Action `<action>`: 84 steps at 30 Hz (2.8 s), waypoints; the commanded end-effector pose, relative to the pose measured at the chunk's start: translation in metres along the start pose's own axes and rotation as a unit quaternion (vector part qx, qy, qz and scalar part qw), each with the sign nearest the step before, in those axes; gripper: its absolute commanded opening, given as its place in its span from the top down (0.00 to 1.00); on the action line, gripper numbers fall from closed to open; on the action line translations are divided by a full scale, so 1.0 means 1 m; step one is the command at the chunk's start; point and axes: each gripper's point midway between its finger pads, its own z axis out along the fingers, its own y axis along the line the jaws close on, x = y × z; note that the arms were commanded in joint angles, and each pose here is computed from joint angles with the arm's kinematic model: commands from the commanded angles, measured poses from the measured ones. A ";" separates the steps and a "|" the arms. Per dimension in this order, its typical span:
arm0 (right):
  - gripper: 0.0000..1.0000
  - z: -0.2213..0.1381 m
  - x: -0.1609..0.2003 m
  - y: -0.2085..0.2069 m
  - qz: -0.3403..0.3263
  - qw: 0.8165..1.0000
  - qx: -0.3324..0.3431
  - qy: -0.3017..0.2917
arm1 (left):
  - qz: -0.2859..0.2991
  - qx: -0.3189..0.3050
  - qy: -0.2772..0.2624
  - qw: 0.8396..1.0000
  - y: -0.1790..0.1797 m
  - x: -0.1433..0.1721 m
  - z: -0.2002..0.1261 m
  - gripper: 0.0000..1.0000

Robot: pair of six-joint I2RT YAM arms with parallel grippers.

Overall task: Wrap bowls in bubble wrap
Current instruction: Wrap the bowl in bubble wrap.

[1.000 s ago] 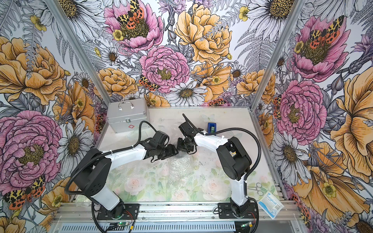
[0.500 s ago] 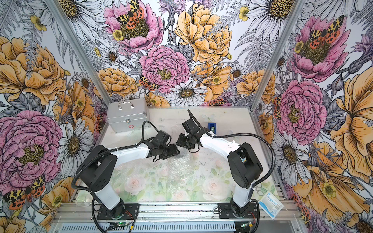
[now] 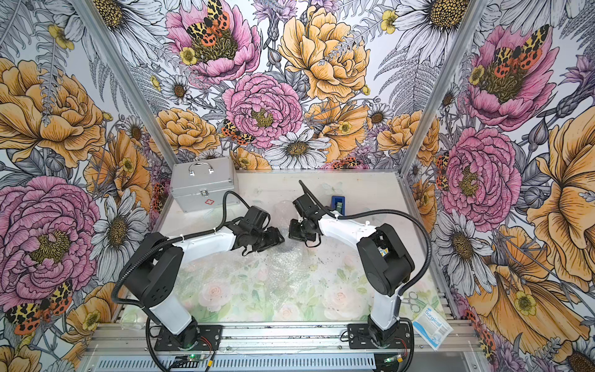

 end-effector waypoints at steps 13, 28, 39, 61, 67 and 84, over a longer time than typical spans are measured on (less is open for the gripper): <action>0.94 0.014 0.006 0.020 -0.012 1.000 -0.013 0.014 | -0.036 0.008 -0.016 0.999 0.008 -0.023 0.002 0.30; 0.81 0.004 0.005 0.020 -0.003 1.000 -0.025 0.005 | -0.040 0.036 0.018 0.998 -0.004 -0.011 0.017 0.43; 0.84 0.013 0.012 0.030 -0.015 0.999 -0.042 0.019 | -0.068 0.061 -0.008 0.996 -0.015 -0.014 -0.015 0.18; 0.61 -0.082 -0.026 0.020 0.008 0.991 -0.069 -0.111 | -0.063 0.002 0.053 0.997 0.014 0.006 0.043 0.61; 0.38 -0.101 -0.055 0.001 0.017 0.990 -0.097 -0.104 | 0.019 -0.008 0.044 0.999 -0.011 0.005 0.042 0.76; 0.19 -0.099 -0.140 -0.010 -0.050 0.983 -0.137 -0.112 | 0.202 0.002 0.040 0.979 -0.062 0.017 0.003 0.97</action>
